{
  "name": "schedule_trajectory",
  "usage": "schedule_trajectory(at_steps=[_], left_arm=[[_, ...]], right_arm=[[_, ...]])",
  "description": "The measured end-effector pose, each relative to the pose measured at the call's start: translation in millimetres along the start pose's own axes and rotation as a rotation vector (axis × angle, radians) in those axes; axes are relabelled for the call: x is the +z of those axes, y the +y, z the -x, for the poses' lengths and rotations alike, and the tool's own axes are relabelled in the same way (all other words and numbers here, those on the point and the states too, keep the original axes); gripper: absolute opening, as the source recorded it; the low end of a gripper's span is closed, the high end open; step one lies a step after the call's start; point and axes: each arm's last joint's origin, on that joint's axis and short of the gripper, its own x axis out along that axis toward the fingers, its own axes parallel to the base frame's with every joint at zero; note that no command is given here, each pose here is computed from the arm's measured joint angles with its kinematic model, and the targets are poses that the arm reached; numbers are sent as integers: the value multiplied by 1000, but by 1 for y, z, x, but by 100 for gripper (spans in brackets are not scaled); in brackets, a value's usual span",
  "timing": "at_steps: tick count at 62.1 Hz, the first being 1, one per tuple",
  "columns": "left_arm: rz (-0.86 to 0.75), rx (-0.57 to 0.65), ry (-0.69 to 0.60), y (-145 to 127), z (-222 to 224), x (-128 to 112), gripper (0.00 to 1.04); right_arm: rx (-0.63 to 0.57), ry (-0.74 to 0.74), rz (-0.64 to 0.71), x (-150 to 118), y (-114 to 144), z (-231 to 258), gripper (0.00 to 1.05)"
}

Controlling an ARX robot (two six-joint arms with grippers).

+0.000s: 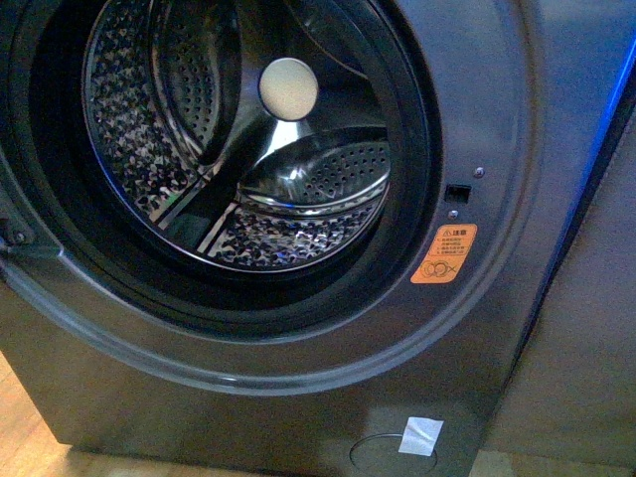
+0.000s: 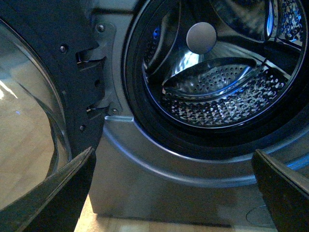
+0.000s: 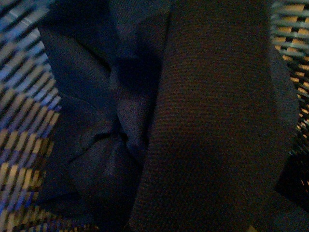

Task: Put clothes into washing machine

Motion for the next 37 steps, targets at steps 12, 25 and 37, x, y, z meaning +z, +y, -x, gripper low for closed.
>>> schedule_trajectory(at_steps=[12, 25, 37], left_arm=[[0, 0, 0, 0, 0, 0, 98], [0, 0, 0, 0, 0, 0, 98], [0, 0, 0, 0, 0, 0, 98]], right_arm=[[84, -147, 49, 55, 20, 56, 5], [202, -345, 133, 130, 60, 129, 5], [307, -499, 197, 180, 102, 184, 5]])
